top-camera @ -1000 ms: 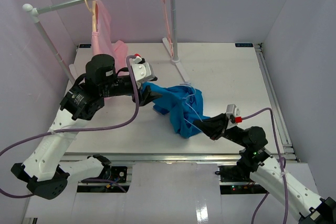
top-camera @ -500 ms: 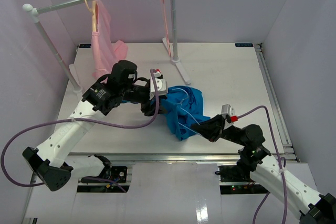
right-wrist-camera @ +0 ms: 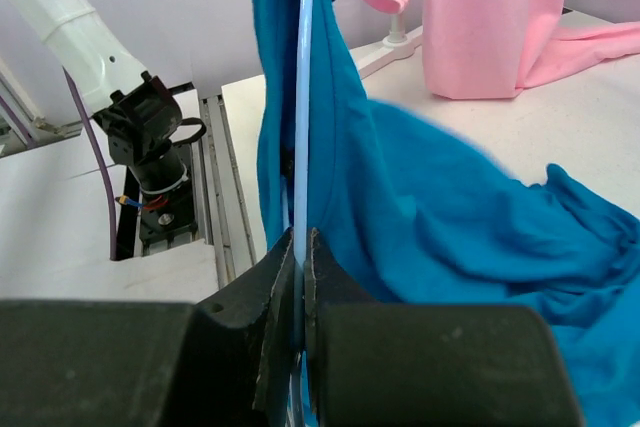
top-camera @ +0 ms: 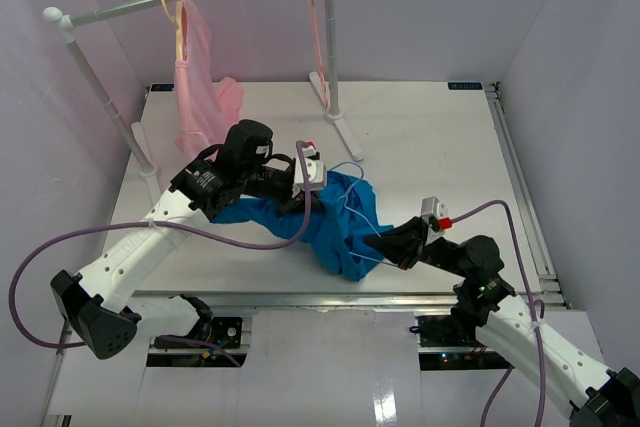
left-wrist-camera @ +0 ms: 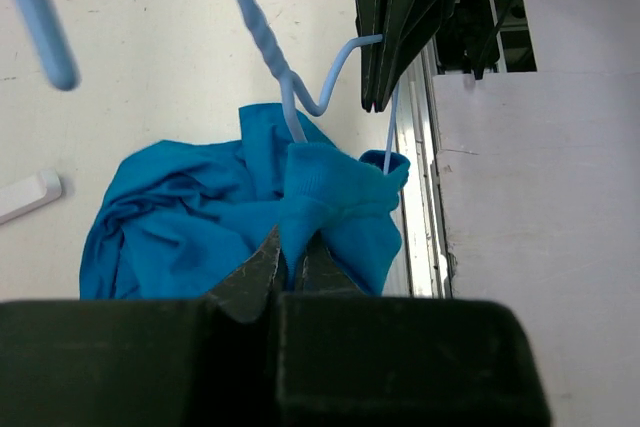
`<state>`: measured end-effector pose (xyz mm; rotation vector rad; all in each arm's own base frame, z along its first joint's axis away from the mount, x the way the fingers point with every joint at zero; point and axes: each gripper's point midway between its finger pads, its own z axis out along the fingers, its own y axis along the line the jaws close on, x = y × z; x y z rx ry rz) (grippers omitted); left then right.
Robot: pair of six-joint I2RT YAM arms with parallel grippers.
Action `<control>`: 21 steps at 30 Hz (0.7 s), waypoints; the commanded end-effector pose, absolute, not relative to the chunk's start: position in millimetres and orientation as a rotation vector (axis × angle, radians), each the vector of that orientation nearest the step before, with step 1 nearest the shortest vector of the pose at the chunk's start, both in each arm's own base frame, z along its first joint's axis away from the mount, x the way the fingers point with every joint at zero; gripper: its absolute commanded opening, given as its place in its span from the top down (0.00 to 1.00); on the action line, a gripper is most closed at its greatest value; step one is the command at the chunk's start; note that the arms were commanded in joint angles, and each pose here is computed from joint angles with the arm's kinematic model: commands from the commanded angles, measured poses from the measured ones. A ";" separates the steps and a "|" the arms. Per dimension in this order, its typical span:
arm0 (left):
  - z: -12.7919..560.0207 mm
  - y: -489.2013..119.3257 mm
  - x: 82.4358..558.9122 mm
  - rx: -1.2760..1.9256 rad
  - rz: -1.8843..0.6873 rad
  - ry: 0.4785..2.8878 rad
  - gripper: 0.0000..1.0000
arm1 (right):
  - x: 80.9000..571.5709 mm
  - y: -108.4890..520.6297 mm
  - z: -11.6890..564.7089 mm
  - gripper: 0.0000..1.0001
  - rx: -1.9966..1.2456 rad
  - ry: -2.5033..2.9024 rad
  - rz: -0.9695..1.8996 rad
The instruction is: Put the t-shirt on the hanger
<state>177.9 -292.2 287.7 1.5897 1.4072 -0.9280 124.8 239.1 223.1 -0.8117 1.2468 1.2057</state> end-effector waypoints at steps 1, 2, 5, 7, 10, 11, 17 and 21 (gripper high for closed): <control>304.7 -299.8 151.9 1.620 -1.080 1.267 1.00 | 116.7 240.4 271.0 0.92 -0.829 1.070 1.211; 304.8 -299.4 149.2 1.624 -1.093 1.259 1.00 | 118.6 240.6 272.2 0.92 -0.822 1.078 1.207; 302.5 -298.6 146.8 1.621 -1.111 1.276 1.00 | 133.7 240.7 270.7 0.87 -0.771 1.152 1.169; 300.2 -299.4 150.8 1.603 -1.111 1.324 1.00 | 145.3 239.6 268.9 0.77 -0.732 1.202 1.133; 283.9 -300.7 170.0 1.539 -1.058 1.501 1.00 | 155.4 237.5 273.0 0.60 -0.693 1.247 1.098; 276.7 -300.0 176.4 1.513 -1.033 1.560 1.00 | 160.4 235.2 273.2 0.57 -0.666 1.274 1.079; 250.2 -295.0 206.8 1.334 -0.893 1.753 1.00 | 193.1 205.6 257.2 0.24 -0.408 1.440 0.922; 264.8 -297.4 208.4 1.277 -0.903 1.701 1.00 | 203.9 187.3 245.0 0.22 -0.285 1.507 0.844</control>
